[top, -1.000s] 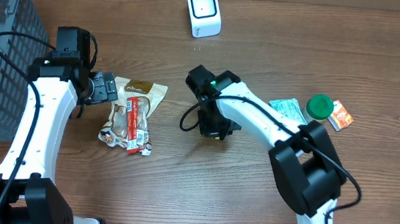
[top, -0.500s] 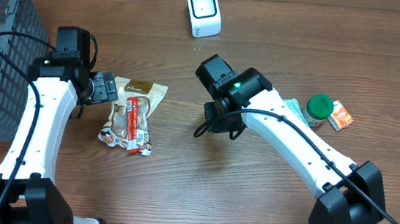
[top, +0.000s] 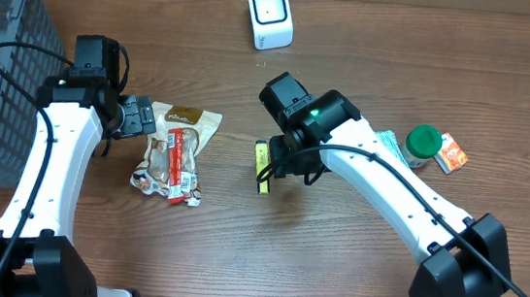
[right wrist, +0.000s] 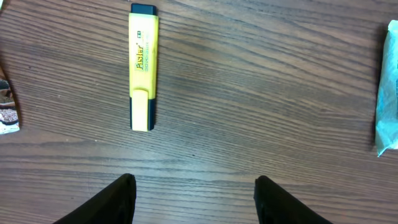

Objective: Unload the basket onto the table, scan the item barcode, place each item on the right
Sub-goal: 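Move the right gripper to the yellow highlighter and grasp it, then lift the yellow highlighter with the right gripper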

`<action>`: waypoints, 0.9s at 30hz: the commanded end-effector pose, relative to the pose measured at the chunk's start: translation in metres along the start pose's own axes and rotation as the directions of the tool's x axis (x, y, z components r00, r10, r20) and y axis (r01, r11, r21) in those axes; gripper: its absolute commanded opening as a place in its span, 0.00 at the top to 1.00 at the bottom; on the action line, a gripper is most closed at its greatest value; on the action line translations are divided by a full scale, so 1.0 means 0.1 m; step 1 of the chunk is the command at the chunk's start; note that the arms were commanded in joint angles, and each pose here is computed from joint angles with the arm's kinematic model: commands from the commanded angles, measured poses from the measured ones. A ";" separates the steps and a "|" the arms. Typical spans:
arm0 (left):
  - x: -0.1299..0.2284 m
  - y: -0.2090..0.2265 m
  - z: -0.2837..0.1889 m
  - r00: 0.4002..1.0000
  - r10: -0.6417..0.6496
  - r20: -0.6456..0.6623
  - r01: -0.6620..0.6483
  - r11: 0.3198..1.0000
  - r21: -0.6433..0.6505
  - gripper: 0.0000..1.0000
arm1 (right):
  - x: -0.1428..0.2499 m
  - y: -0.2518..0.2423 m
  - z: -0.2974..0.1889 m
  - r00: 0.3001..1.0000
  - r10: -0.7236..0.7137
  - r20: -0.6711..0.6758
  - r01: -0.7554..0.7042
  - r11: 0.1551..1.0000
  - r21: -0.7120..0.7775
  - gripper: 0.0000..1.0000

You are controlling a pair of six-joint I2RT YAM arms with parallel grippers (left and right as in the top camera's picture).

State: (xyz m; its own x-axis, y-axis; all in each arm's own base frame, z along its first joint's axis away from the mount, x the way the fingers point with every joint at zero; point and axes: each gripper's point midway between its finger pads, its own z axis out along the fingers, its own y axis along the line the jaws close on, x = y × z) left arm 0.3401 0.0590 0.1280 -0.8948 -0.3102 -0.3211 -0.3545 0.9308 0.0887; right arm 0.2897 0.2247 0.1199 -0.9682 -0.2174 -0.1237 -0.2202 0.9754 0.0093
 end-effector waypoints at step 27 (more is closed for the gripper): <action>-0.02 0.02 0.01 1.000 -0.006 0.003 0.006 1.000 -0.010 0.00 | -0.01 0.30 0.73 0.992 0.126 -0.025 -0.128 0.984 -0.121 0.45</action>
State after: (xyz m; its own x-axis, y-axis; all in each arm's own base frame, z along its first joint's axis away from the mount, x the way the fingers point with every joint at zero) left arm 0.3401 0.0590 0.1280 -0.8948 -0.3102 -0.3211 -0.3545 0.9308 0.0887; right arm 0.2953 0.2542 0.0633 -0.9879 -0.0937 -0.1238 -0.1129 0.9808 0.1589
